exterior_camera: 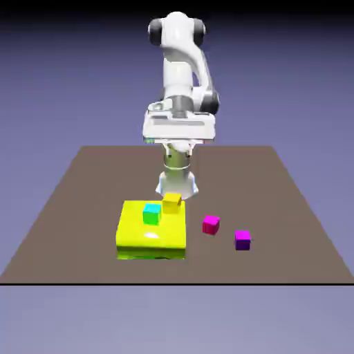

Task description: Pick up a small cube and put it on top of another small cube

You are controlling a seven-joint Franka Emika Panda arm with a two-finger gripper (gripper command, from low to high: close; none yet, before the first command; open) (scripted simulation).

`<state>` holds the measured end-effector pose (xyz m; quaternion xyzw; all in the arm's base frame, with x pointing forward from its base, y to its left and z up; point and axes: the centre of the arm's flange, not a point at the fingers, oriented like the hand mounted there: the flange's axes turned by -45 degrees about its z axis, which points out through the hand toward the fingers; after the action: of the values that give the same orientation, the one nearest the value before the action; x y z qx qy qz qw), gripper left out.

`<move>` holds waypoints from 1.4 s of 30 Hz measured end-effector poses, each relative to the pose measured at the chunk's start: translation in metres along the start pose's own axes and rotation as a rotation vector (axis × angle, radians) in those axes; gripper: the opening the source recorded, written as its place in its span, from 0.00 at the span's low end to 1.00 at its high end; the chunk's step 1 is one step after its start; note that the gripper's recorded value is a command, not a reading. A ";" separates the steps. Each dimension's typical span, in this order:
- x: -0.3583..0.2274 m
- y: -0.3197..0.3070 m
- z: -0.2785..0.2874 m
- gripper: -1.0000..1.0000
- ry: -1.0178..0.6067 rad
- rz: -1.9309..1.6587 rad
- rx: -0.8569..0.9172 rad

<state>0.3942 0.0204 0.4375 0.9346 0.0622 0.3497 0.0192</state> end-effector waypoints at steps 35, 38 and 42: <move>-0.216 -0.185 0.140 0.00 -0.970 -1.037 0.241; -0.218 -0.206 0.130 0.00 -0.962 -1.089 0.272; -0.182 -0.172 0.123 0.00 -1.027 -0.897 0.192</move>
<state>0.3208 0.1686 0.2128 0.8634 0.4567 -0.1863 0.1064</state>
